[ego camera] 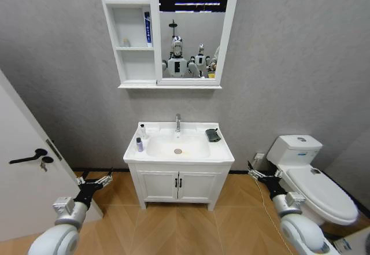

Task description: Move facial cleanser and shampoo from washbasin to cabinet, then wipe washbasin with towel.

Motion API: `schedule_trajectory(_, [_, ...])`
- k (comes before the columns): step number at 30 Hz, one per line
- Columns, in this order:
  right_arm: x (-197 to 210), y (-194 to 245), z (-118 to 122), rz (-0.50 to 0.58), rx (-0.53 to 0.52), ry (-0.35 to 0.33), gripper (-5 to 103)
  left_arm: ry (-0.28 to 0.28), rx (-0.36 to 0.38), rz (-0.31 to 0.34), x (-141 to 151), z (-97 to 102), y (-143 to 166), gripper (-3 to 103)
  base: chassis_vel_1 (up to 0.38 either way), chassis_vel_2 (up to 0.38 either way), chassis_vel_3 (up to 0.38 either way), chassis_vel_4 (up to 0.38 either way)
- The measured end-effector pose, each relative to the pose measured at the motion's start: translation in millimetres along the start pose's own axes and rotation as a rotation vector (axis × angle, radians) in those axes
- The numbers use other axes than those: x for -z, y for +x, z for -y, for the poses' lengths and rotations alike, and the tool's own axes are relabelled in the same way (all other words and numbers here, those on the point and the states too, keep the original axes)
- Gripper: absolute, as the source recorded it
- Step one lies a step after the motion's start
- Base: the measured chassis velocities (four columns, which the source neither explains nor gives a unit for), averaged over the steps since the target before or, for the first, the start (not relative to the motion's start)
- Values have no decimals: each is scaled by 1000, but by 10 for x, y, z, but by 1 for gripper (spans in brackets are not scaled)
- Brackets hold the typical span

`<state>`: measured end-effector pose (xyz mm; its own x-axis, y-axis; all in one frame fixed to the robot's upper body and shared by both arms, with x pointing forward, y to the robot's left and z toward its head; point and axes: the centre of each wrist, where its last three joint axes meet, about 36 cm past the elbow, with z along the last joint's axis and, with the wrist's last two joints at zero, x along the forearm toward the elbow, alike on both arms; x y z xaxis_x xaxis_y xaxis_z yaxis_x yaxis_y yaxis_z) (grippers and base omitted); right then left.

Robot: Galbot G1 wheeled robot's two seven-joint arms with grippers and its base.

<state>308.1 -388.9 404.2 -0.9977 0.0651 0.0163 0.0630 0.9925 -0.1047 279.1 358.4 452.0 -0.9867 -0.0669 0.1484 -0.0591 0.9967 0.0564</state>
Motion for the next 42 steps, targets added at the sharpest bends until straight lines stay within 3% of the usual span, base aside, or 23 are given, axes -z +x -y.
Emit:
schedule_trajectory(16, [-35, -28, -20, 38, 4, -4, 100, -6, -14, -4, -20, -4, -95, 99, -148, 149, 147, -147])
schedule_trajectory(26, [106, 210, -232, 11, -1, 2, 100, -21, -59, -24, -50, 15, -340, 99, -21, 23, 13, -17])
schedule_trajectory(35, [111, 443, -381, -27, 4, -5, 100, -38, -124, -92, -293, 101, -755, 99, 0, 0, 0, 0])
schedule_trajectory(42, [-12, 563, -403, -71, -12, 2, 100, -27, -153, -100, -293, 359, -1395, 99, 0, 0, 0, 0])
